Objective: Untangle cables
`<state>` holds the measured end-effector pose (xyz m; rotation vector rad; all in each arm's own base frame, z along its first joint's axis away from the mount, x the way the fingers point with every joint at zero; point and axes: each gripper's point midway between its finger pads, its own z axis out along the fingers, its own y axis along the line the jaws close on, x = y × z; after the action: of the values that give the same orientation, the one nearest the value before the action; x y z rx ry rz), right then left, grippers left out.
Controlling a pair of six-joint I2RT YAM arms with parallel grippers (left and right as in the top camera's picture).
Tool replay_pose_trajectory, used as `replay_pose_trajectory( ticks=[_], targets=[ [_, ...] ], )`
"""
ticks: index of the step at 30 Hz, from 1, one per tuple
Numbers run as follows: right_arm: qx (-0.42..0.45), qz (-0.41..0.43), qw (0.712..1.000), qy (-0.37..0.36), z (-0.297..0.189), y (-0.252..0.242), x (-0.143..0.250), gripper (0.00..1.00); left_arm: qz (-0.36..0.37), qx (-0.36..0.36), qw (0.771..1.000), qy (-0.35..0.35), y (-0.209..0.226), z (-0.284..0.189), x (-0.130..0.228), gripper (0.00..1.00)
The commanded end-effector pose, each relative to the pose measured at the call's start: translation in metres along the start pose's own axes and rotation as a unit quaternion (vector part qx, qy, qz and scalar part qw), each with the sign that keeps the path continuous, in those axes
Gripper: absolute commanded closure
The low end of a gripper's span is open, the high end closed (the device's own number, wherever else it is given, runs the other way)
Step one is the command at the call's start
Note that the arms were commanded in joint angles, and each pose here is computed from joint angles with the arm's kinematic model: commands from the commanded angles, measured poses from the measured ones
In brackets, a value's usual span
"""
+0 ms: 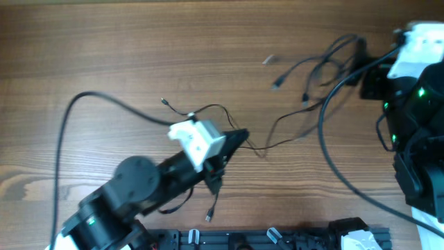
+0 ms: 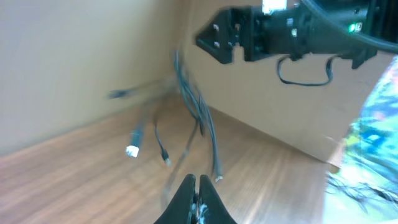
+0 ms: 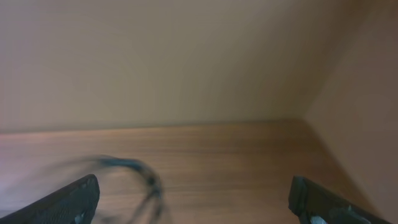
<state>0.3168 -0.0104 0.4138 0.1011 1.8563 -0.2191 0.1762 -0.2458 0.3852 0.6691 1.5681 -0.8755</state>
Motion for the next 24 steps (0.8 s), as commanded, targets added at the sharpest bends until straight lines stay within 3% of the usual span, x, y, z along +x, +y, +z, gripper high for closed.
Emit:
replay_pose_trajectory(
  ticks=[1, 6, 7, 10, 11, 14, 15, 18, 24],
  targets=[
    [0.085, 0.017, 0.996, -0.014, -0.006, -0.03, -0.008, 0.0, 0.024, -0.067, 0.997, -0.005, 0.022, -0.005, -0.003, 0.96],
    [0.051, 0.015, 0.999, -0.009, -0.005, -0.019, -0.006, 0.0, 0.02, -0.066, 0.998, -0.008, 0.022, -0.005, -0.005, 0.96],
    [0.046, 0.013, 0.999, -0.003, -0.004, -0.017, -0.003, 0.0, 0.02, -0.066, 0.998, -0.007, 0.022, -0.005, -0.004, 0.9],
    [0.046, 0.02, 0.998, 0.025, -0.004, -0.017, 0.011, 0.0, 0.02, -0.067, 0.998, -0.007, 0.022, -0.005, -0.004, 0.54],
    [0.048, 0.028, 0.998, 0.037, -0.004, -0.017, 0.017, 0.0, 0.014, -0.076, 0.997, -0.008, 0.025, -0.005, -0.004, 0.33],
    [0.056, 0.046, 0.993, 0.094, 0.003, -0.015, 0.045, 0.0, -0.049, -0.166, 0.985, -0.026, 0.056, -0.013, -0.006, 0.05],
    [0.067, 0.058, 0.989, 0.119, 0.007, -0.016, 0.058, 0.0, -0.073, -0.206, 0.975, -0.034, 0.069, -0.018, -0.005, 0.01],
    [0.14, 0.097, 0.966, 0.197, 0.019, -0.026, 0.1, 0.0, -0.098, -0.277, 0.955, -0.041, 0.092, -0.03, 0.0, 0.0],
    [0.193, 0.123, 0.917, 0.327, 0.062, -0.036, 0.17, 0.0, -0.085, -0.361, 0.928, -0.038, 0.119, -0.042, 0.007, 0.0]
  ],
)
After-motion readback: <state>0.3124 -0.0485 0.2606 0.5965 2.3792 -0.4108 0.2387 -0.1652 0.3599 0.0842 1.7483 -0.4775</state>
